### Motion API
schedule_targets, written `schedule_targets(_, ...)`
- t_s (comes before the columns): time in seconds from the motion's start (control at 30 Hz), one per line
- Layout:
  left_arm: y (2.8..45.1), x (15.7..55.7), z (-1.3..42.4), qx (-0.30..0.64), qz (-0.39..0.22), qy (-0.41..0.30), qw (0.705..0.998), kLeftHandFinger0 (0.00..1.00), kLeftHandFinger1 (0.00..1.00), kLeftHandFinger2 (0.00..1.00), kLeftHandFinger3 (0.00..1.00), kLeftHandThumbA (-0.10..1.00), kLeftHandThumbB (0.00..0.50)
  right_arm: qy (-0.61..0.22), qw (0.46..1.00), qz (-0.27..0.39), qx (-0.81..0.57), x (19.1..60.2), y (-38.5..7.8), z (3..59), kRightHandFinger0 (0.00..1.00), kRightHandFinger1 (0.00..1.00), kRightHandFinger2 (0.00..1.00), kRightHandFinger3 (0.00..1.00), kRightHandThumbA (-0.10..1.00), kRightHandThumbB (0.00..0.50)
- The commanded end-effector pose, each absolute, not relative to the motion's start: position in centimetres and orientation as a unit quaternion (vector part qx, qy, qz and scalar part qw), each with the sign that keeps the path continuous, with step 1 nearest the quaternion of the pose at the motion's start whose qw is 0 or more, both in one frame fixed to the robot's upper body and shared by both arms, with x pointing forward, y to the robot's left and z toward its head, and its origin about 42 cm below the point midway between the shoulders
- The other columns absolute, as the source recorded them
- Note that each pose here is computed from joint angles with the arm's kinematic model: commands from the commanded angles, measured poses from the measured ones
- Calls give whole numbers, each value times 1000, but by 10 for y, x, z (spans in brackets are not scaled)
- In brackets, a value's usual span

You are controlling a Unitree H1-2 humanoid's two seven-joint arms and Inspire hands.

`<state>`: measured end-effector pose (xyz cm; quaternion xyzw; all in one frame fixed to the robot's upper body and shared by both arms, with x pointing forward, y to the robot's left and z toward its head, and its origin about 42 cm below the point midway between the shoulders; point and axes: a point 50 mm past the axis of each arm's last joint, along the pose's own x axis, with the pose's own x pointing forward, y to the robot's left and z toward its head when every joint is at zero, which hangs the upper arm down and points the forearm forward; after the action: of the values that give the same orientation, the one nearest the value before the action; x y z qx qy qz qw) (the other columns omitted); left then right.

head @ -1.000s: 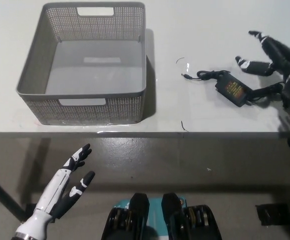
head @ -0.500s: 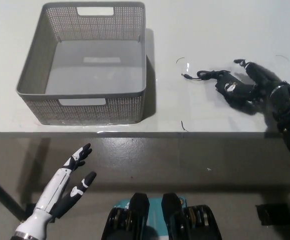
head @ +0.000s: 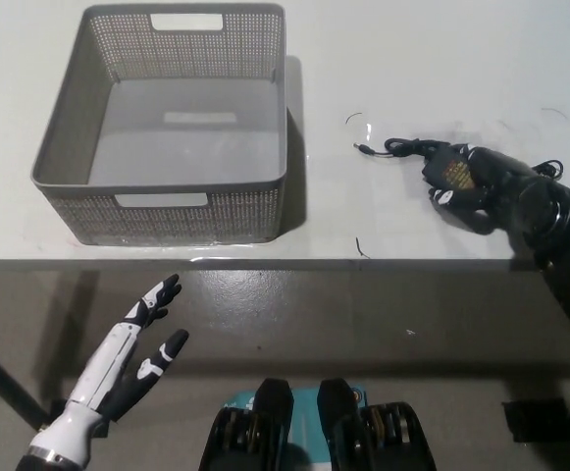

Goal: Use the right hand to pick up a black power cord and place it into a container on the left hand side

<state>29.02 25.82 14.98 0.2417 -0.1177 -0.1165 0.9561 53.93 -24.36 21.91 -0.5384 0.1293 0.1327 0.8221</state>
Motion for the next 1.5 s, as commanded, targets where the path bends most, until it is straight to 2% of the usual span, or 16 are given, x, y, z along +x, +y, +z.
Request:
schedule_targets(0.0, 266, 296, 166, 247, -117, -148, 950, 1000, 1000, 1000, 1000, 928, 123, 87, 817, 136, -553, 556, -228, 255, 1000, 1000, 1000, 1000, 625, 500)
schedule_targets(0.27, 265, 298, 170, 245, -119, -155, 950, 1000, 1000, 1000, 1000, 947, 116, 86, 813, 117, -563, 561, -228, 248, 1000, 1000, 1000, 1000, 527, 500)
schedule_targets(0.4, 266, 301, 172, 244, -117, -162, 949, 1000, 1000, 1000, 1000, 952, 110, 77, 800, 44, -593, 566, -234, 246, 1000, 1000, 1000, 1000, 203, 375)
schedule_targets(0.47, 266, 302, 172, 244, -117, -163, 949, 1000, 1000, 1000, 1000, 959, 118, 65, 802, 19, -594, 567, -236, 245, 988, 1000, 1000, 1000, 22, 359)
schedule_targets(0.5, 266, 303, 173, 245, -116, -162, 949, 1000, 1000, 1000, 1000, 981, 128, 35, 807, -22, -589, 566, -242, 243, 389, 453, 594, 901, -95, 260)
schedule_targets(0.53, 266, 304, 174, 246, -115, -161, 949, 1000, 1000, 1000, 1000, 990, 125, 18, 808, -45, -587, 566, -246, 242, 205, 325, 478, 794, -99, 215)
schedule_targets(0.57, 266, 304, 175, 244, -114, -162, 949, 1000, 1000, 1000, 1000, 991, 124, 5, 810, -61, -584, 565, -250, 241, 70, 208, 359, 673, -100, 243)
schedule_targets(0.63, 266, 306, 175, 245, -113, -164, 949, 1000, 1000, 1000, 1000, 1000, 131, -19, 815, -86, -572, 564, -257, 241, 1, 24, 216, 380, -100, 203)
schedule_targets(0.7, 267, 306, 175, 244, -113, -164, 949, 1000, 1000, 1000, 1000, 1000, 133, -29, 825, -96, -556, 565, -262, 244, 0, 168, 491, 473, -100, 208)
schedule_targets(0.73, 267, 307, 176, 243, -113, -165, 949, 1000, 1000, 1000, 1000, 1000, 135, -38, 832, -100, -545, 565, -264, 246, 0, 239, 682, 590, -100, 209)
schedule_targets(0.8, 267, 307, 177, 242, -113, -165, 949, 1000, 1000, 1000, 1000, 1000, 128, -46, 838, -106, -534, 565, -266, 249, 0, 336, 866, 825, -100, 184)
schedule_targets(0.87, 267, 308, 177, 241, -111, -165, 950, 1000, 1000, 1000, 1000, 1000, 130, -60, 847, -111, -516, 566, -270, 254, 0, 344, 869, 924, -100, 176)
schedule_targets(1.03, 267, 308, 177, 244, -113, -167, 949, 1000, 1000, 1000, 1000, 1000, 123, -80, 852, -118, -504, 568, -271, 263, 0, 345, 843, 854, -100, 173)
schedule_targets(1.2, 267, 309, 177, 249, -114, -167, 947, 1000, 1000, 1000, 1000, 1000, 124, -132, 847, -132, -497, 569, -264, 274, 0, 221, 694, 619, -100, 203)
schedule_targets(1.3, 267, 309, 177, 251, -115, -165, 947, 1000, 1000, 1000, 1000, 1000, 133, -167, 848, -134, -486, 570, -256, 287, 10, 301, 766, 828, -100, 183)
schedule_targets(1.47, 268, 307, 176, 251, -114, -162, 948, 1000, 1000, 1000, 1000, 1000, 120, -256, 833, -142, -469, 570, -223, 346, 0, 278, 797, 840, -100, 147)
